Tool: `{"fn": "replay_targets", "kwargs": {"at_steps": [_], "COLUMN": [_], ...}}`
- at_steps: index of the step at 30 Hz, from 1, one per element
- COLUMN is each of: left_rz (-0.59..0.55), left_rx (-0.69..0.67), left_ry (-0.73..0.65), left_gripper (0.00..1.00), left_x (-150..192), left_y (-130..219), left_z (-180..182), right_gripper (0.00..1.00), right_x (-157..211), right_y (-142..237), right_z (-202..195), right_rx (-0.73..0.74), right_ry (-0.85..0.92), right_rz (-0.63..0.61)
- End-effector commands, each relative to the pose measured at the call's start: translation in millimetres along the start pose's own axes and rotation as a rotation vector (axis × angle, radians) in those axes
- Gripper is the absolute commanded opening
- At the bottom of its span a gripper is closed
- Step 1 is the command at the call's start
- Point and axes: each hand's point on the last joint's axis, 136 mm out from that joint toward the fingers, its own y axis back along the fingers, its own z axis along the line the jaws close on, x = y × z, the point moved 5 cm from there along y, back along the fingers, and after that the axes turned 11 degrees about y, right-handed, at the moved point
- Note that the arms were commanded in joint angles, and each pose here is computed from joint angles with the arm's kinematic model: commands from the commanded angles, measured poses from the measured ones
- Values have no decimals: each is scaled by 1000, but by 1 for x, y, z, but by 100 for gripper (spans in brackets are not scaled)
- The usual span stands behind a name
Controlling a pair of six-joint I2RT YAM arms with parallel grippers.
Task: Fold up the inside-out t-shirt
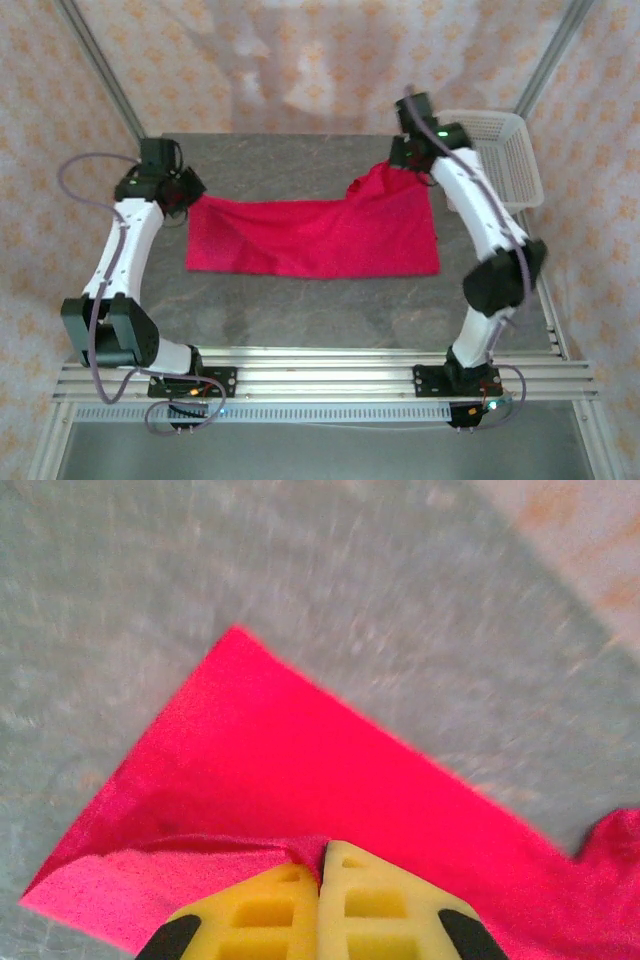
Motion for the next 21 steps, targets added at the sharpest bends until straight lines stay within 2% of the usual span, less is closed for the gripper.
{"fn": "replay_targets", "kwargs": {"at_steps": [1,3,7,10,15,18,21], "left_rz": [-97,-157,-281,-419,-682,-762,-798], "left_rx": [72,134,297,395,507,561,607], "left_ry": [45,91,158,182,160,133,108], "left_gripper": [0,0,0,0,0,0,0], "left_x": [-31,-50,-74,-81,-69,-58,-51], "left_y": [56,85,146,208,315,356,380], "left_z": [-12,-22,-41,-44,-34,-30,-30], "right_gripper": [0,0,0,0,0,0,0], "right_x": [-32,-45,-60,-60,-36,-19,-3], "right_y": [75,105,167,226,316,349,380], "right_z": [-43,-59,-66,-74,-99,-110,-121], "right_rx": [10,-31,-128,-165,-151,-142,-126], "right_ry": [-155,-226,-262,-278,-306,-328,-345], "right_rz": [-212,-298,-443,-561,-776,-864,-947]}}
